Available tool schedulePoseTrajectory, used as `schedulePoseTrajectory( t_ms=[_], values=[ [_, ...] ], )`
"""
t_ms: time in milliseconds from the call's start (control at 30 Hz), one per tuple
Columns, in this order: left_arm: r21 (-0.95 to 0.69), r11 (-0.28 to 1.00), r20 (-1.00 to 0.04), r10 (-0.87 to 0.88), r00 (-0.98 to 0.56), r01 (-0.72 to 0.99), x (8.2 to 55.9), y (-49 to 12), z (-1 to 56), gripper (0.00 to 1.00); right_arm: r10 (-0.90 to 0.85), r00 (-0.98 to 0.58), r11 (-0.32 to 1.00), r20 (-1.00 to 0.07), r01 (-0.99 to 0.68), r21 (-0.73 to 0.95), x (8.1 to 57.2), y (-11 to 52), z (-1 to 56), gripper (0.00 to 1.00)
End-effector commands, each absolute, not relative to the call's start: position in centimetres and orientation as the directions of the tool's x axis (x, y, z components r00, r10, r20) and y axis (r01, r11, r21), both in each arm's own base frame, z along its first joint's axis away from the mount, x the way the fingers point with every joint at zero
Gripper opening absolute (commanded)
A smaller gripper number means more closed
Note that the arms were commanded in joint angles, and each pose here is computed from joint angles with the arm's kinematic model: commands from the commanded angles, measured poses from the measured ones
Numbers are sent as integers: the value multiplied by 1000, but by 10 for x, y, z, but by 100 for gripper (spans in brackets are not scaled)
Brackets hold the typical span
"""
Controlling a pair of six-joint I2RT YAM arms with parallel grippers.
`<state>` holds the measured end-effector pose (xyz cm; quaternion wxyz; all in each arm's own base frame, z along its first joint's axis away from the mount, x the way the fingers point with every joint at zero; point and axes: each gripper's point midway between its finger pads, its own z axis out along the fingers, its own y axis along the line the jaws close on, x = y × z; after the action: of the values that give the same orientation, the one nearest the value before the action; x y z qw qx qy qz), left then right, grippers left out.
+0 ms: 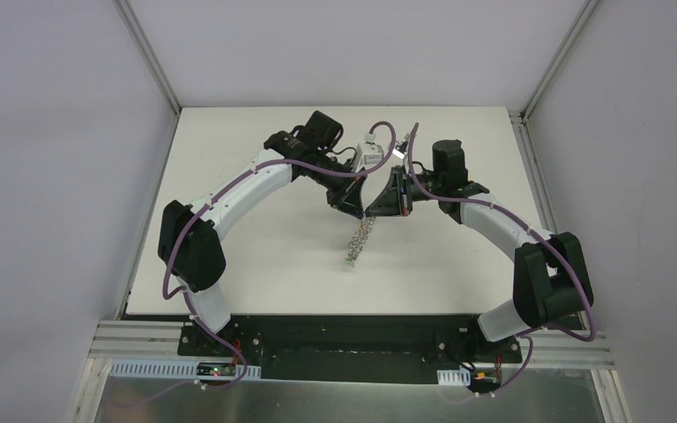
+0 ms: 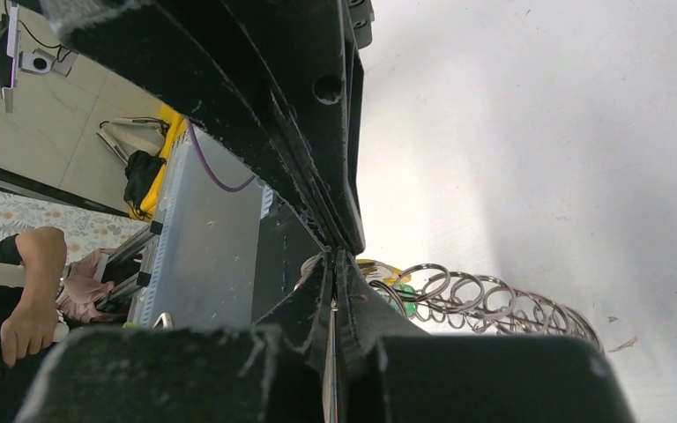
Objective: Put the keys on the keyring
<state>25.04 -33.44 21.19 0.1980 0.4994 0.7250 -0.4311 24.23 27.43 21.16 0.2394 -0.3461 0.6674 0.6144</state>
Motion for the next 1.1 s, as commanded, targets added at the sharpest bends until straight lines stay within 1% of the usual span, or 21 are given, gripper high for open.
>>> schedulePoseTrajectory(
  t_ms=[0, 33, 100, 167, 267, 733, 1067],
  values=[
    [-412, 93, -739, 547, -392, 907, 244, -334, 223, 0, -157, -589, -20, -793, -800, 599, 241, 276, 227, 0],
    [-406, 90, -743, 547, -386, 909, 243, -333, 224, 0, -156, -588, -24, -794, -801, 598, 241, 275, 227, 0],
    [-387, 85, -753, 545, -368, 918, 242, -331, 227, 10, -156, -586, -34, -795, -801, 597, 241, 274, 228, 0],
    [-357, 83, -768, 540, -343, 930, 242, -328, 228, 18, -154, -590, -42, -792, -797, 602, 241, 273, 230, 0],
    [-310, 83, -785, 540, -304, 947, 244, -325, 229, 22, -146, -602, -52, -785, -788, 613, 241, 272, 234, 0],
    [-242, 78, -797, 552, -244, 967, 253, -329, 227, 26, -149, -638, -59, -756, -757, 651, 242, 273, 234, 0],
    [-255, 49, -791, 564, -238, 966, 248, -334, 222, 24, -152, -655, -54, -740, -742, 668, 245, 273, 231, 0]
  ],
)
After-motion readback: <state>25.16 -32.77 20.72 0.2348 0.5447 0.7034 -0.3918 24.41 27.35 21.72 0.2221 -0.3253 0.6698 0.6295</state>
